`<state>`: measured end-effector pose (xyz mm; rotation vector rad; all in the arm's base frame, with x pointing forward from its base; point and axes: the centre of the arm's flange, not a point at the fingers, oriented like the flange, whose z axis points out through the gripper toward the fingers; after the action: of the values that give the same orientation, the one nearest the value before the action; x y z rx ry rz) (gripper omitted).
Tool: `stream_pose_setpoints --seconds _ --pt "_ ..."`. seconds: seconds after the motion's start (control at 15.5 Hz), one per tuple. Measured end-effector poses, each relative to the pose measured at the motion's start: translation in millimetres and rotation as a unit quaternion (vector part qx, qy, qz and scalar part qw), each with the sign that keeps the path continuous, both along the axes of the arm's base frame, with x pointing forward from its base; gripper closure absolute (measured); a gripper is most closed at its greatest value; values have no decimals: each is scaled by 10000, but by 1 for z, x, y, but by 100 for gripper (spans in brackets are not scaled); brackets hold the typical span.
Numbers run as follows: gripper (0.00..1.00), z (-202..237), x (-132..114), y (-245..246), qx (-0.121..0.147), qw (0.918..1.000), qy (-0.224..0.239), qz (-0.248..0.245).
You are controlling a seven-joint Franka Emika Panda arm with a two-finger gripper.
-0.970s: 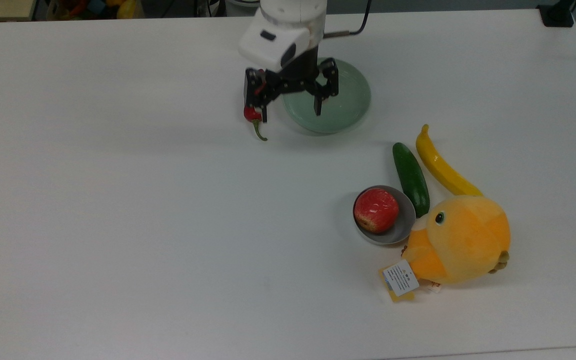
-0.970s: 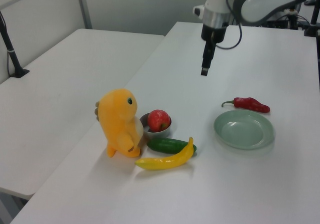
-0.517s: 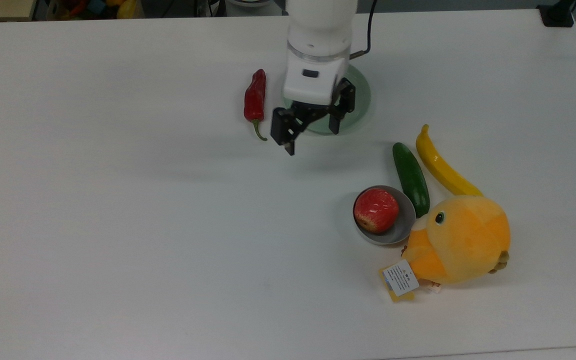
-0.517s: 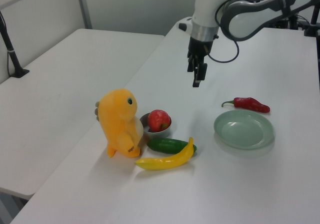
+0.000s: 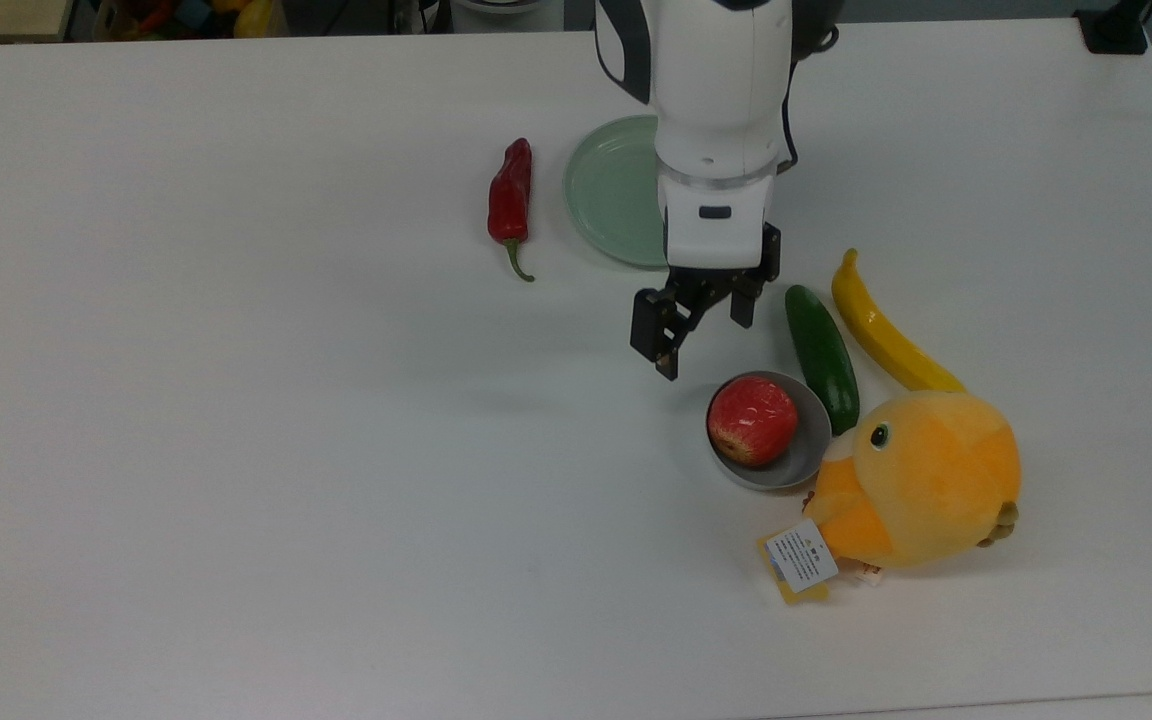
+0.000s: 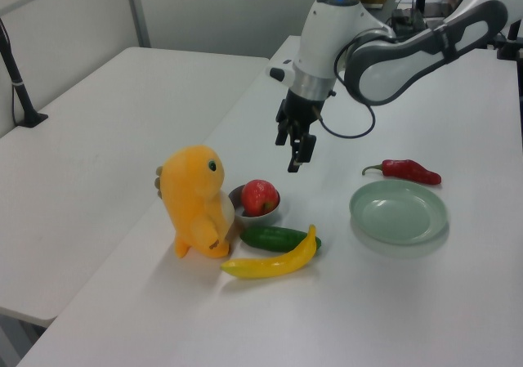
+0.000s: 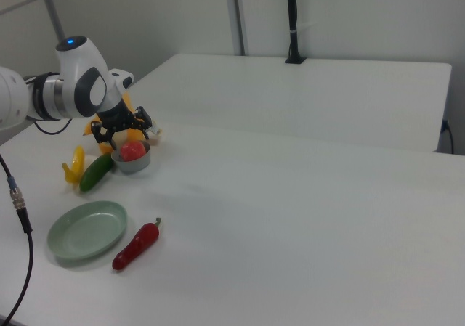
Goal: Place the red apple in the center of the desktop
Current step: 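Move the open gripper over the red apple in the grey bowl, then lower the gripper around the red apple and close on it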
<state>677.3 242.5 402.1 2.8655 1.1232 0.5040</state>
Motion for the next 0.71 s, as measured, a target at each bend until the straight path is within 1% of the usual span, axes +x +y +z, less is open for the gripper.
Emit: stream_pose_setpoints --seconds 0.19,0.39,0.52,0.71 --pt "0 -8 14 4 126 9997 -161 -100" --pt "0 -28 22 10 99 9998 -179 -65" --pt "0 -38 23 22 98 9998 -168 41" --pt "0 -38 20 35 128 9997 -177 146"
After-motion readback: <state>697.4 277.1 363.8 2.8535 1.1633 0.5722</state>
